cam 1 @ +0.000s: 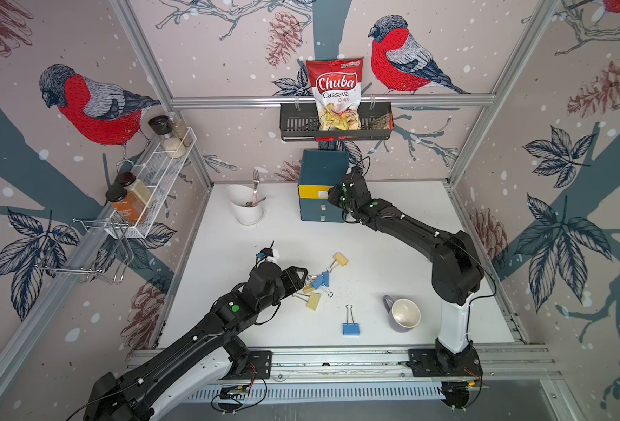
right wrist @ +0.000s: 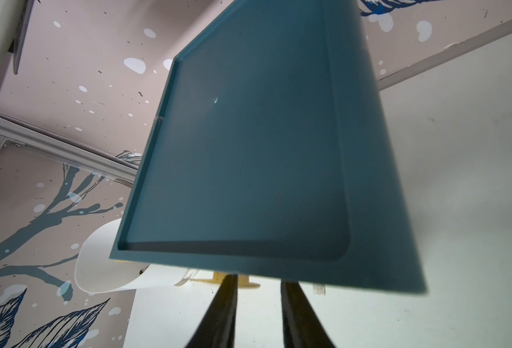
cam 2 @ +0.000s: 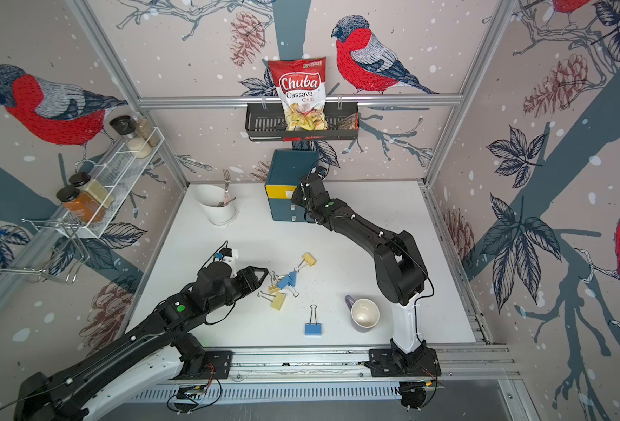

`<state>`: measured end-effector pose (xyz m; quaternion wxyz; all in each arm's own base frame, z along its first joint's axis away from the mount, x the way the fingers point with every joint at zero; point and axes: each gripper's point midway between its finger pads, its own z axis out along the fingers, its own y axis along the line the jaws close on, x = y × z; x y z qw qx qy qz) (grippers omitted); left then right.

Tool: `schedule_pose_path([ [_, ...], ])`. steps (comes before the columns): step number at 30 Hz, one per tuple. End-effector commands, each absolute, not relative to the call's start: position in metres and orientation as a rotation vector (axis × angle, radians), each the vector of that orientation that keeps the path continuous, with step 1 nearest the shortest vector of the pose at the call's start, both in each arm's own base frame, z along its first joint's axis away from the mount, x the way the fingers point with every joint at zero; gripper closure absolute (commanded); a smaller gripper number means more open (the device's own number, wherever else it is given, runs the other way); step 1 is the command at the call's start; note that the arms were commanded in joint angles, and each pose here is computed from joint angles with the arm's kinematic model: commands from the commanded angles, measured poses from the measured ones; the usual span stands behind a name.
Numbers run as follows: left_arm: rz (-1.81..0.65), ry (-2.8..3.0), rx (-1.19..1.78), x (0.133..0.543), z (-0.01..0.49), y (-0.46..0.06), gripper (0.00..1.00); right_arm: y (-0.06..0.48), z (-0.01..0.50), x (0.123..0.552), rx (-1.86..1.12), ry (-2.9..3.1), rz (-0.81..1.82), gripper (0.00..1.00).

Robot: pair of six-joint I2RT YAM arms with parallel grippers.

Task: Put the binder clips in the drawer according to color
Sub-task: Close the drawer in the storage box, then open the drawer in the storage box.

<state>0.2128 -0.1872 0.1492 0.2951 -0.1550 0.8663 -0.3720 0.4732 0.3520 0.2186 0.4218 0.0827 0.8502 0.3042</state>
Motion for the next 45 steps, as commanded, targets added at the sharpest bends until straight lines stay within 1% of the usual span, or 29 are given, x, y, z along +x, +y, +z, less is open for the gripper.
schedule_pose_path([
  [1, -0.984, 2.300, -0.416, 0.214, 0.150, -0.185, 0.40, 0.356, 0.224, 0.477, 0.232, 2.097, 0.811, 0.67],
  [4, -0.981, 2.304, -0.415, 0.213, 0.149, -0.185, 0.40, 0.354, 0.228, 0.470, 0.249, 2.085, 0.850, 0.65],
  [9, -0.965, 2.295, -0.420, 0.212, 0.149, -0.181, 0.40, 0.347, 0.231, 0.442, 0.313, 2.034, 0.957, 0.53],
  [10, -0.965, 2.290, -0.422, 0.213, 0.150, -0.181, 0.40, 0.348, 0.229, 0.438, 0.324, 2.028, 0.991, 0.52],
  [14, -0.963, 2.286, -0.421, 0.214, 0.150, -0.181, 0.39, 0.359, 0.214, 0.430, 0.355, 2.042, 1.109, 0.52],
  [22, -0.963, 2.286, -0.421, 0.212, 0.149, -0.179, 0.39, 0.365, 0.195, 0.433, 0.481, 1.993, 1.233, 0.54],
  [26, -0.961, 2.277, -0.425, 0.212, 0.151, -0.177, 0.39, 0.369, 0.176, 0.437, 0.575, 1.988, 1.290, 0.54],
  [36, -0.956, 2.273, -0.430, 0.208, 0.150, -0.172, 0.39, 0.370, 0.159, 0.450, 0.682, 1.942, 1.337, 0.56],
  [40, -0.955, 2.275, -0.430, 0.208, 0.150, -0.172, 0.39, 0.369, 0.145, 0.454, 0.732, 1.948, 1.342, 0.57],
  [45, -0.957, 2.270, -0.428, 0.207, 0.151, -0.172, 0.39, 0.368, 0.142, 0.461, 0.759, 1.925, 1.367, 0.59],
])
